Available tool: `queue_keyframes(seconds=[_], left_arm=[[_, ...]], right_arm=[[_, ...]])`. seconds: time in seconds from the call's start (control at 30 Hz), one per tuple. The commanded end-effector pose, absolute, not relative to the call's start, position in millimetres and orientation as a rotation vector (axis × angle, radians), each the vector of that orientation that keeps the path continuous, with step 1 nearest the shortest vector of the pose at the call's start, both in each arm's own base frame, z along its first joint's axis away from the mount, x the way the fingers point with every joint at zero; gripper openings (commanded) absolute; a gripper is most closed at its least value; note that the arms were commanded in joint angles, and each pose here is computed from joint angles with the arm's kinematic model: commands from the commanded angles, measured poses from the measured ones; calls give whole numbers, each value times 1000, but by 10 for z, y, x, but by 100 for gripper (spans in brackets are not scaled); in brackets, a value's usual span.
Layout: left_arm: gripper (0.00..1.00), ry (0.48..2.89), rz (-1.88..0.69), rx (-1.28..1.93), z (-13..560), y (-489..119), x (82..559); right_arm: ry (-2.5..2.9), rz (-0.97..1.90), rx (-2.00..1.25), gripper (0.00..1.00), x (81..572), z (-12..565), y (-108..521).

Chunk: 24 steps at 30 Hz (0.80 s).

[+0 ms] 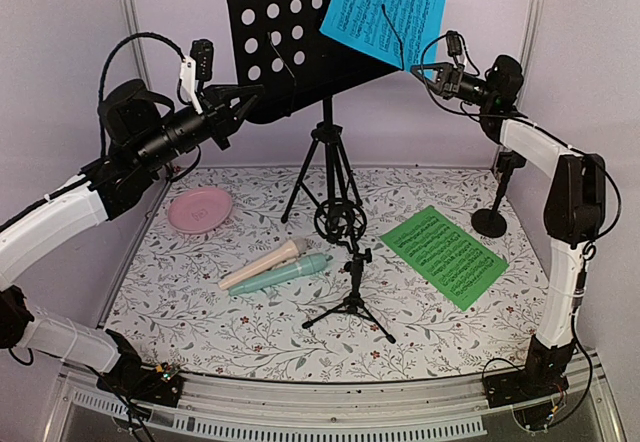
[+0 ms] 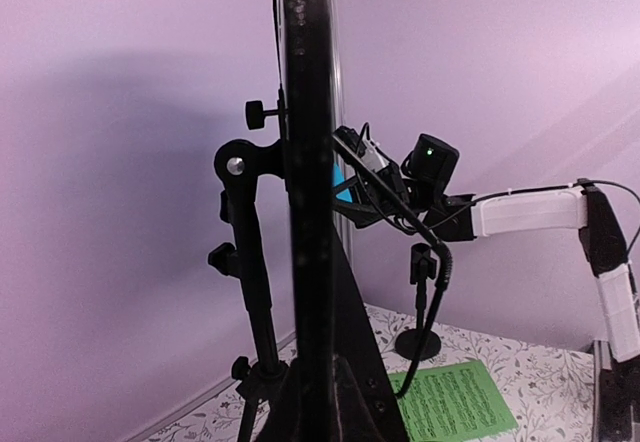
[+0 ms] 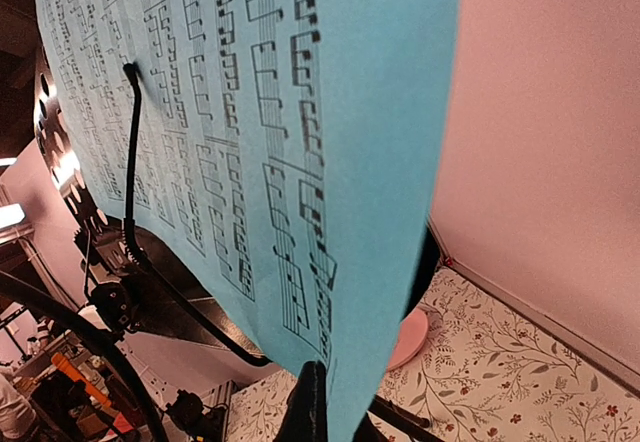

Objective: Pack up the instrument practice props

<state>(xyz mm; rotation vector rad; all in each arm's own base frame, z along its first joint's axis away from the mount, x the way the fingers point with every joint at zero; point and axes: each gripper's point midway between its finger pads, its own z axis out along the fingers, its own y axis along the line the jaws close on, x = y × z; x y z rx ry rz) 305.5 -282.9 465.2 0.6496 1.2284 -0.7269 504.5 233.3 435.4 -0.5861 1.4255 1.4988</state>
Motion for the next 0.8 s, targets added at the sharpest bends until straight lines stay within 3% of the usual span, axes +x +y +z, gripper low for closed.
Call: queue_keyframes(seconds=[0.0, 0.77], left_arm=[[0, 1124, -697, 654, 4961, -2758, 2937], [0, 1122, -693, 653, 4966, -2747, 2930]], right_arm=[[1342, 1415, -653, 0, 4767, 4778, 2216], [1436, 1370, -538, 0, 4916, 4441, 1825]])
